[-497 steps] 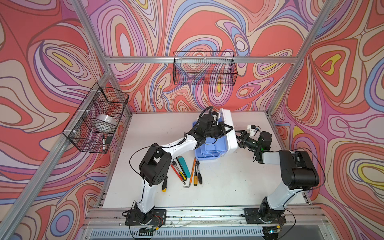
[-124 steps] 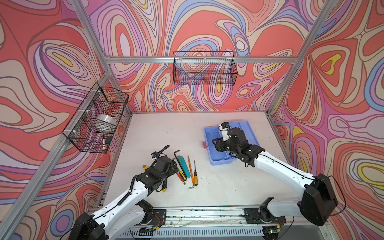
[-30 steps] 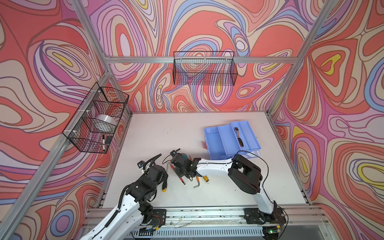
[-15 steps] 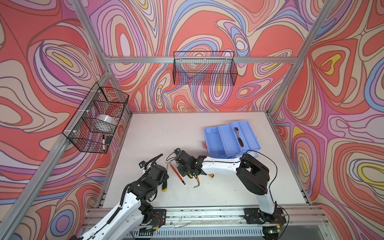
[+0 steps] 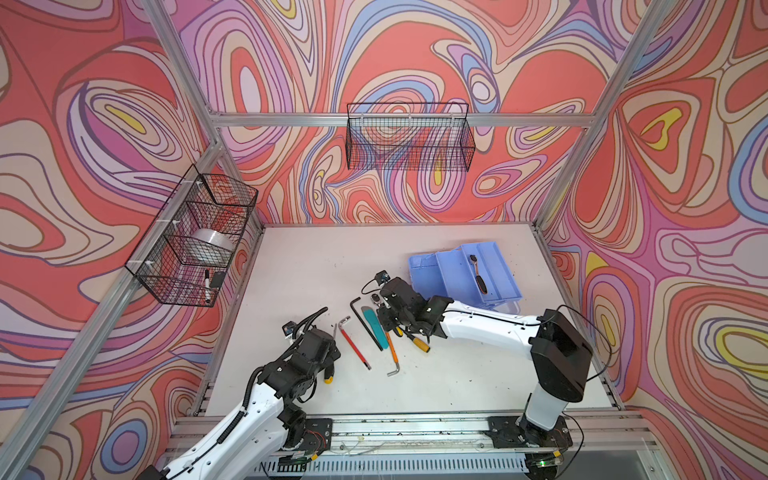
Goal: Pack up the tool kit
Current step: 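Carry the ratchet to the tool box and lower it beside the first ratchet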
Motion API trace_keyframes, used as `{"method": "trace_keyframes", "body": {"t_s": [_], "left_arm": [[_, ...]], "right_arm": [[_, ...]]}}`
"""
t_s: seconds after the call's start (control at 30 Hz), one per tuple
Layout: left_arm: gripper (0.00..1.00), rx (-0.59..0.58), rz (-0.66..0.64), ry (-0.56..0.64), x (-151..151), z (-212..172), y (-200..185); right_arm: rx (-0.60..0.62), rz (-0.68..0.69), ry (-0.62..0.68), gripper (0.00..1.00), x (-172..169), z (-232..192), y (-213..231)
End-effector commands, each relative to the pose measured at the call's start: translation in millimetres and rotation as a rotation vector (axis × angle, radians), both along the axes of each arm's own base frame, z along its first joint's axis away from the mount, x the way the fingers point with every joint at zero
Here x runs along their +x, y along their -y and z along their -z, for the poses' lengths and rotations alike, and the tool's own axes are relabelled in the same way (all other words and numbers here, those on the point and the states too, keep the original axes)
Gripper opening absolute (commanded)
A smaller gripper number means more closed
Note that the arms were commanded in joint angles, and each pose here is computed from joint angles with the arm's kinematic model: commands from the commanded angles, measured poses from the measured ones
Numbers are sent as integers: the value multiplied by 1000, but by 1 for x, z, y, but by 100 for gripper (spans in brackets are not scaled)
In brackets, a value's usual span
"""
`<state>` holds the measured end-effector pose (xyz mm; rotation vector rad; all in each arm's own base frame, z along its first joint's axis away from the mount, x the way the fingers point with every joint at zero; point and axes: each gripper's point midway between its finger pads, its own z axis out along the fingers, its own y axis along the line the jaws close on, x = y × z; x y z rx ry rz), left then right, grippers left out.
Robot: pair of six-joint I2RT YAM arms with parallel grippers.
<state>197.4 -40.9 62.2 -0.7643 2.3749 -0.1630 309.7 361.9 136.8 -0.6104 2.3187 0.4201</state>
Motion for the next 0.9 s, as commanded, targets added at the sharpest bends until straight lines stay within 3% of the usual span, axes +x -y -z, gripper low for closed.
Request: {"method": "trace_keyframes", "body": {"t_s": [0.0, 0.43, 0.87], "left_arm": [[100, -2, 8, -2, 0, 3, 1], [100, -21, 26, -1, 4, 5, 7], [100, -20, 27, -1, 3, 6, 7]], "right_arm": [[33, 61, 57, 0, 17, -26, 32], [-45, 300, 138, 0, 61, -58, 181], [-75, 453, 128, 0, 86, -58, 275]]}}
